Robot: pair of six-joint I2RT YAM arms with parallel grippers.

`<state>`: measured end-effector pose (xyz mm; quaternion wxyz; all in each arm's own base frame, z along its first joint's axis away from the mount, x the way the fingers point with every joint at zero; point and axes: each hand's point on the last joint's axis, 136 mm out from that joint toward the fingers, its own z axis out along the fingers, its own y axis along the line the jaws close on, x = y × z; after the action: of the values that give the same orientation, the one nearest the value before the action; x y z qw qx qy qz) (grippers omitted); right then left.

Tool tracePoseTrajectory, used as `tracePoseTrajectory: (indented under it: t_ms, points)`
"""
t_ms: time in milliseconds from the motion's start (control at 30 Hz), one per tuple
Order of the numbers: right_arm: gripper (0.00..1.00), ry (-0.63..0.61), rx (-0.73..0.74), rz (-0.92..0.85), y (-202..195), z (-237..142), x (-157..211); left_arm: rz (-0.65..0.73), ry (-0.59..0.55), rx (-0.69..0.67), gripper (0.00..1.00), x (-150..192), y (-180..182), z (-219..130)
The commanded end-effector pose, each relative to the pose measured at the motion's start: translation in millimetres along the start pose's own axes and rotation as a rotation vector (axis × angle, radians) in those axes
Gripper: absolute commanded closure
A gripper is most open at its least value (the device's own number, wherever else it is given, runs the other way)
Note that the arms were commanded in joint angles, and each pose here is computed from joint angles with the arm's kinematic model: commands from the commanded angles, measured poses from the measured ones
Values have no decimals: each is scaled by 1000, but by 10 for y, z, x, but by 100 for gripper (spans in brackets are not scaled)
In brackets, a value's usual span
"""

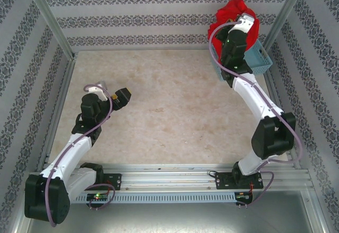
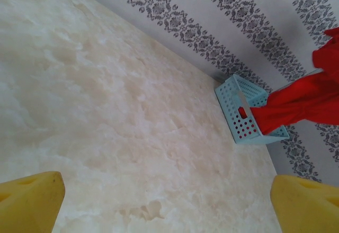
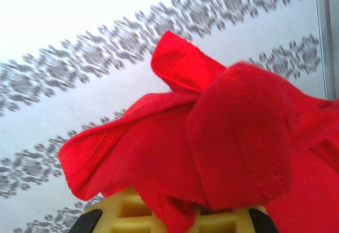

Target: Fold the inside-out t-shirt

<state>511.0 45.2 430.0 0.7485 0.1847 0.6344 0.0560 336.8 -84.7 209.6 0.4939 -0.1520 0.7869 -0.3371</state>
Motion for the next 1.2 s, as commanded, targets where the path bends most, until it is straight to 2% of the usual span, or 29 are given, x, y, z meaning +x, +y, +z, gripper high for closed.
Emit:
tracePoseTrajectory:
  t_ms: [0, 133, 233, 300, 400, 533, 633, 700, 733, 767, 867, 1033, 1167]
  points:
    - [100, -147, -102, -31, 341, -366, -620, -4, 23, 16, 0, -116, -223, -109]
    - [100, -133, -247, -69, 817, -768, -792, 24, 30, -20, 0, -208, -291, -220]
    - [100, -49, -368, -52, 1126, -1021, -688, 33, 36, -73, 0, -209, -226, -275]
    - [100, 35, -431, -42, 1297, -1166, -477, 35, 42, -113, 0, -198, -165, -305]
    - [100, 182, -496, -83, 1520, -1411, 43, 38, 69, -131, 0, -146, -130, -306]
    - [100, 459, -550, -168, 1643, -1783, 1113, 41, 157, -103, 0, 28, -196, -244]
    - [81, 664, -564, -189, 1558, -2039, 1889, 69, 222, -141, 0, 197, -165, -205]
    - [51, 761, -579, -201, 1488, -2194, 2206, 82, 265, -162, 0, 304, -130, -155]
    - [41, 800, -573, -211, 1420, -2253, 2318, 86, 286, -171, 0, 353, -118, -130]
    - [35, 826, -559, -221, 1333, -2306, 2389, 85, 317, -187, 0, 418, -83, -80]
    - [28, 861, -503, -248, 1046, -2407, 2455, 98, 393, -232, 0, 575, -32, 62]
    - [28, 970, -399, -221, 545, -2568, 2626, 138, 496, -328, 0, 790, 29, 418]
    - [28, 1052, -351, -183, 282, -2755, 2910, 131, 593, -353, 10, 1033, 59, 737]
